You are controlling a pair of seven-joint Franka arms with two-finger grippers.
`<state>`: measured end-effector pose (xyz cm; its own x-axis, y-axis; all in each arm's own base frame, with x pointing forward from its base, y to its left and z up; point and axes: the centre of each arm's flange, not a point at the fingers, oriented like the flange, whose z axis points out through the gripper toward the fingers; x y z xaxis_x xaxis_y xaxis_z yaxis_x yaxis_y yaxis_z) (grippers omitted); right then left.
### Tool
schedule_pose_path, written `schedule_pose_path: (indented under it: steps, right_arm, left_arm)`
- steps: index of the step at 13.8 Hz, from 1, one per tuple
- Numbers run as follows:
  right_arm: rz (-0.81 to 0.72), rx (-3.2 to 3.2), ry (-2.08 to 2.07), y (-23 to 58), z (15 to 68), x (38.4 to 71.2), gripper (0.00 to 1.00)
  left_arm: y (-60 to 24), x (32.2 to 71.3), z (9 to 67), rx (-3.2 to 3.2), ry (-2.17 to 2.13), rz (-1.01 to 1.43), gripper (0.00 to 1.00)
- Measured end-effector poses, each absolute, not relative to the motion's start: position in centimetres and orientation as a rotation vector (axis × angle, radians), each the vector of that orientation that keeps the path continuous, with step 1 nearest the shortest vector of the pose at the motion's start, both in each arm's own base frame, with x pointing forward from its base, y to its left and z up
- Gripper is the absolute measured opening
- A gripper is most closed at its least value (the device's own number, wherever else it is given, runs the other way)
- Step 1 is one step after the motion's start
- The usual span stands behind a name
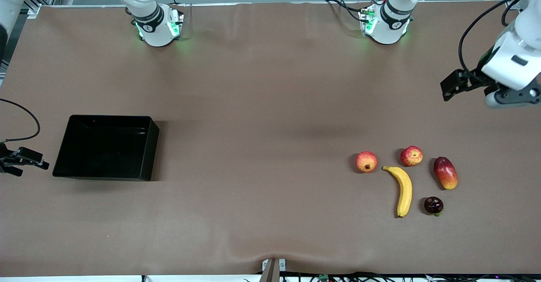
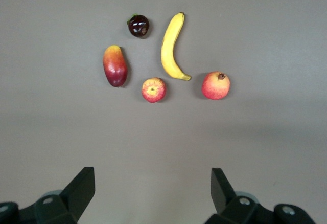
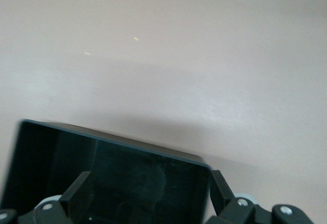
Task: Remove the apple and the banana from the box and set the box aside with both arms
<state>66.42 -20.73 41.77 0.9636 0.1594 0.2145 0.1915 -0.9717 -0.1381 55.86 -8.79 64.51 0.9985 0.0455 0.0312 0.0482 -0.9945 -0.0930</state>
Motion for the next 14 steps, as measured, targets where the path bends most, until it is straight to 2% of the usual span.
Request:
schedule_pose_path:
  steps: [5,10,14]
  right_arm:
    - [-0.19,-3.014,-0.245,-17.1,48.0,64.7,1.0]
    - [0.005,-3.063,-0.148,-12.9,53.6,61.4,1.0]
    - [0.016,-3.101,-0.089,-8.3,57.4,59.5,1.0]
  left_arm:
    - [-7.1,54.1,65.1,-3.057,-0.137,-0.038,1.0]
    - [-6.0,53.3,65.4,-3.056,-0.167,-0.04,1.0]
    - [-5.6,53.2,65.6,-3.056,-0.175,-0.045,1.0]
